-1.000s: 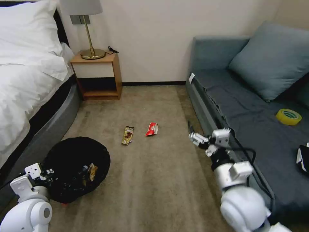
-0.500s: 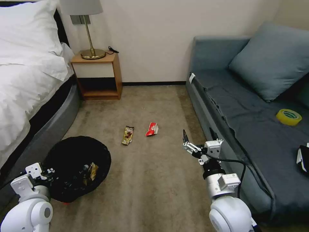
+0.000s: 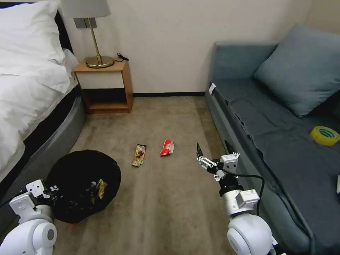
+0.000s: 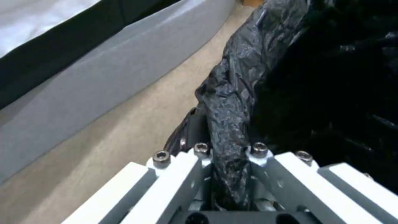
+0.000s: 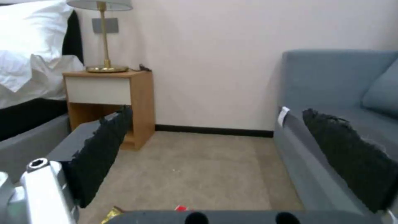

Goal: Pick up the trash bin, then pick up the garbage on the floor and place it into the trash bin.

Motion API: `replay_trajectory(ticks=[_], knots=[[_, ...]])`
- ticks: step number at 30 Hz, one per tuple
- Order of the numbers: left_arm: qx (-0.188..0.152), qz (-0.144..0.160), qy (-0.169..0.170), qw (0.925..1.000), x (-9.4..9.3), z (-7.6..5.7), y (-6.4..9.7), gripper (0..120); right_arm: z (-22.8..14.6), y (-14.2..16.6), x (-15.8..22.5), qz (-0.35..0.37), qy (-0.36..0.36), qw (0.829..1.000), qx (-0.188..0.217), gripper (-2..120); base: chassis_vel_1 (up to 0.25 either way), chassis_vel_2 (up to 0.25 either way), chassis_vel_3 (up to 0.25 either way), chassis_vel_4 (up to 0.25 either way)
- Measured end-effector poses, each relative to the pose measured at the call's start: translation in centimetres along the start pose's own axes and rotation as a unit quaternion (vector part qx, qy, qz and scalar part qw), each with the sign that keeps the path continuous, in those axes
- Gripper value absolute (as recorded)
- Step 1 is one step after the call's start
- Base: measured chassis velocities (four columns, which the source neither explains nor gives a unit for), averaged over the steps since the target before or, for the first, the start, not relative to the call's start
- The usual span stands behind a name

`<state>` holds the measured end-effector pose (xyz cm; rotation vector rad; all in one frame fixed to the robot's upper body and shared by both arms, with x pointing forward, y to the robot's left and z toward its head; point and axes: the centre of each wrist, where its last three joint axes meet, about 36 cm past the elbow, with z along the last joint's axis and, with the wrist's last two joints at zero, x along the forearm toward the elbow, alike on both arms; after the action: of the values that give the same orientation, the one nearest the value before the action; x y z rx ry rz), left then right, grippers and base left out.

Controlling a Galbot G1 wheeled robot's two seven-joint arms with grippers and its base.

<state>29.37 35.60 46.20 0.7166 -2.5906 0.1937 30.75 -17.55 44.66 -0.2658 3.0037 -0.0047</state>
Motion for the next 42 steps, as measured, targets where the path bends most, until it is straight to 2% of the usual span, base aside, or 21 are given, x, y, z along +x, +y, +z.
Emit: replay_trajectory(ticks=[25, 42], knots=[[0.003, -0.005, -0.003, 1.0, -0.07, -0.29, 0.65, 2, 0.39, 0.45, -0.04, -0.006, 0.009, 1.0, -0.006, 100, -0.176, 0.178, 0.176, -0.168], [0.006, -0.006, 0.0, 1.0, -0.12, -0.02, 0.65, 2, 0.73, 0.81, -0.9, -0.029, 0.014, 0.999, -0.011, 100, -0.182, 0.174, 0.18, -0.174]])
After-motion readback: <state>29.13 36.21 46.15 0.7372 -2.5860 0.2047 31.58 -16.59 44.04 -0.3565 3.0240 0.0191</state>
